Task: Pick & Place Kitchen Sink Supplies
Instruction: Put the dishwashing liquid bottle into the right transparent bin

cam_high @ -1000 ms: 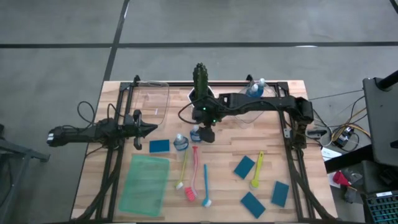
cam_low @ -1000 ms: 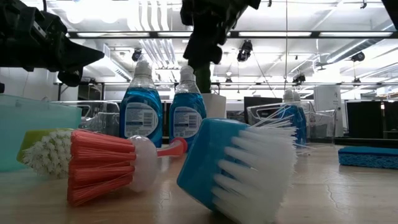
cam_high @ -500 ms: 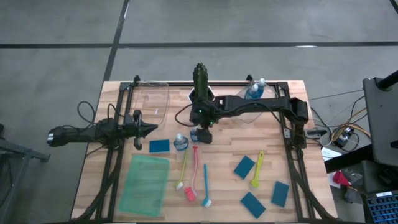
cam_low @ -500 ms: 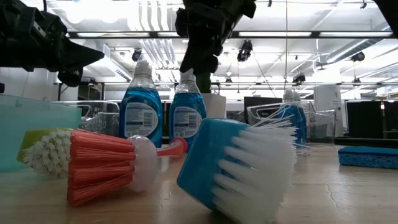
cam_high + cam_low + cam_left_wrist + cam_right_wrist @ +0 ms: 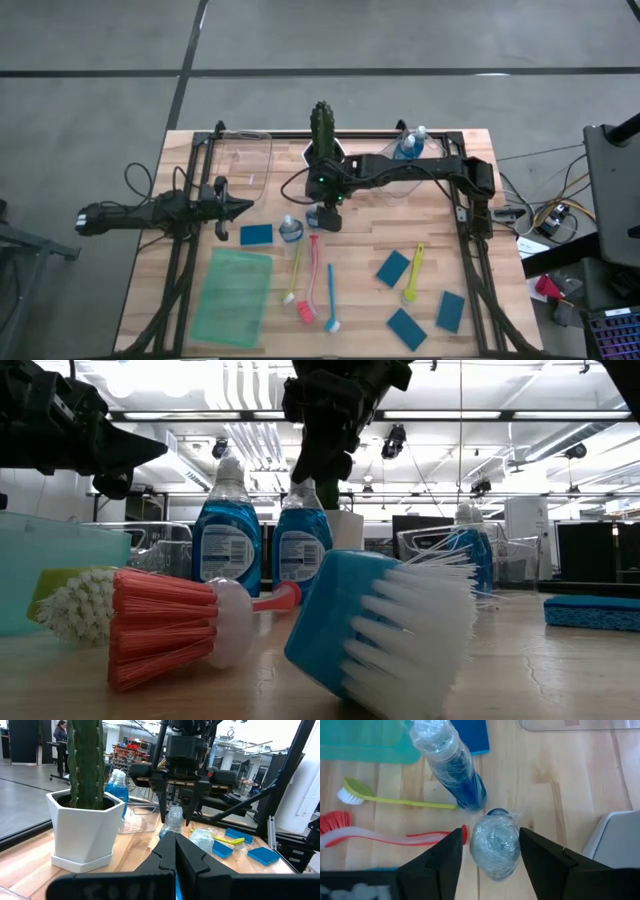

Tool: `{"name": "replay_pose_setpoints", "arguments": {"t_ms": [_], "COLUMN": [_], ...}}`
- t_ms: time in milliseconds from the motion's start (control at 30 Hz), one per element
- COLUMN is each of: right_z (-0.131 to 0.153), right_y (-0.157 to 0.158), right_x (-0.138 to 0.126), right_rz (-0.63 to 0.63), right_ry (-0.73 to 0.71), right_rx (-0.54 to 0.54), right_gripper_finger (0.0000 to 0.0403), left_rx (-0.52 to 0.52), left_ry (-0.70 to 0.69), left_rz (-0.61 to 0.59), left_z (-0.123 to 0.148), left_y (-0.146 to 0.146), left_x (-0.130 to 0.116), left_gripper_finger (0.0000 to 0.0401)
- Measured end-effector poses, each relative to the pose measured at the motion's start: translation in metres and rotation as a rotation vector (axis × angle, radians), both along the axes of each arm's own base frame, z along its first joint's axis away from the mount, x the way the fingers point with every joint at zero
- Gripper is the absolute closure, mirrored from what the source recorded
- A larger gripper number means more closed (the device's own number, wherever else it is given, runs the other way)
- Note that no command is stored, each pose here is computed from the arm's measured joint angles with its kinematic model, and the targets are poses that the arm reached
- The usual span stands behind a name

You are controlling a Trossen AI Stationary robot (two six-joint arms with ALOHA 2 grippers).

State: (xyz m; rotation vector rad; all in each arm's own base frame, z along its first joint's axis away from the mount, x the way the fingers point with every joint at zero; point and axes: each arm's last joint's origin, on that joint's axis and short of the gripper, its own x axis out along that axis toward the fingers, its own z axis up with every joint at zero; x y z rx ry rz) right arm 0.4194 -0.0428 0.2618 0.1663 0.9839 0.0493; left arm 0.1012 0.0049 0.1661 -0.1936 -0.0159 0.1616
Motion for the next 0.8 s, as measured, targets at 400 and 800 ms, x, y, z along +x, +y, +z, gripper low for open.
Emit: {"name": "replay_pose_setpoints", "arguments": {"t_ms": [400, 800], "right_z": [0.002, 0.042], "right_y": [0.0, 0.003], "right_x": [-0.001, -0.023], "right_rz": [-0.055, -0.141], "right_ry": [0.004, 0.017], "right_rx": [0.032, 0.09], "right_gripper_finger": [0.0278, 0.0272], "left_rx": [0.0, 0.0], "left_ry": [0.0, 0.0], "left_rz": [0.001, 0.0], "left_z": [0.0, 0.0], "left_y": [0.0, 0.0], "left_x": [0.0, 0.0], "left_gripper_finger": [0.0401, 0.0401]}}
